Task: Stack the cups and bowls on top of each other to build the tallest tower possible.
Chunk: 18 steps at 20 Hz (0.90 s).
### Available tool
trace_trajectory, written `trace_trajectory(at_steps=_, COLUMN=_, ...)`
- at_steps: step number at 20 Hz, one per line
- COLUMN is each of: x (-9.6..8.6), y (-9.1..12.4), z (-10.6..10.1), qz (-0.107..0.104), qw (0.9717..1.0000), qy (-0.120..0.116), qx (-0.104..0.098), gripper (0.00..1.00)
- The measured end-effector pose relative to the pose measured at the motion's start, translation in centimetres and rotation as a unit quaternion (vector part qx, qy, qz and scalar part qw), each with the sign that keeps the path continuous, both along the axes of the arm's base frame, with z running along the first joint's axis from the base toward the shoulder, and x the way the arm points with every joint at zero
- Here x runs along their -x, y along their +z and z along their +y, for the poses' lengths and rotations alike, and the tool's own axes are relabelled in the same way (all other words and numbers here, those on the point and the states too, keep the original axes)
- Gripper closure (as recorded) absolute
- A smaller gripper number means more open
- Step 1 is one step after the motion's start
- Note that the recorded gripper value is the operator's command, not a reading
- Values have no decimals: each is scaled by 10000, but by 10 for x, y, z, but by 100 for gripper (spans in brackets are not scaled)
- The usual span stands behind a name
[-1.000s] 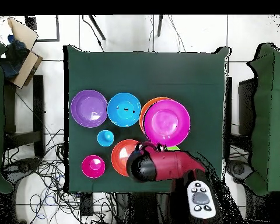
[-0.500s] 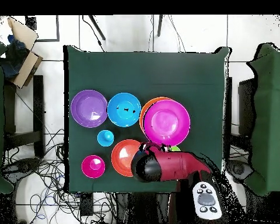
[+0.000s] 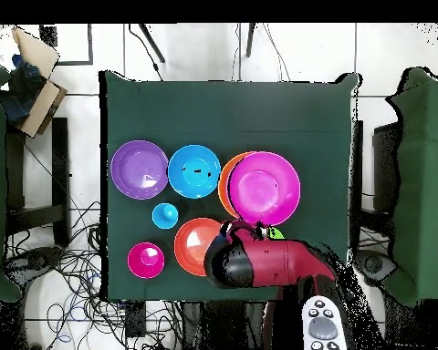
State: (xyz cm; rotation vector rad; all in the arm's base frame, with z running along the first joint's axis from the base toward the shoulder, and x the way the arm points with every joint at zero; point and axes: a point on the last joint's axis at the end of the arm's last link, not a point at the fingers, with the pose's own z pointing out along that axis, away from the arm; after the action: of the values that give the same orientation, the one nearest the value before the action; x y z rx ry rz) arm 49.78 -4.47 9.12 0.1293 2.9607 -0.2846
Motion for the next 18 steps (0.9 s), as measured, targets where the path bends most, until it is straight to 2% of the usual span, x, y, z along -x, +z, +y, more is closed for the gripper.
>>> trace_trajectory(at_steps=5, x=1, y=5, z=13, qz=-14, qw=9998, qy=145, qx=97, gripper=0)
trace_trajectory(at_steps=6, x=4, y=6, z=23, qz=5, qw=9995, qy=261, qx=165, gripper=0)
trace_trajectory(at_steps=11, x=11, y=8, z=47, qz=52, qw=9982, qy=518, qx=302, gripper=0)
trace_trajectory(at_steps=13, x=17, y=6, z=63, qz=103, qw=9972, qy=642, qx=364, gripper=0)
trace_trajectory(at_steps=18, x=27, y=0, z=87, qz=197, qw=9964, qy=707, qx=431, gripper=0)
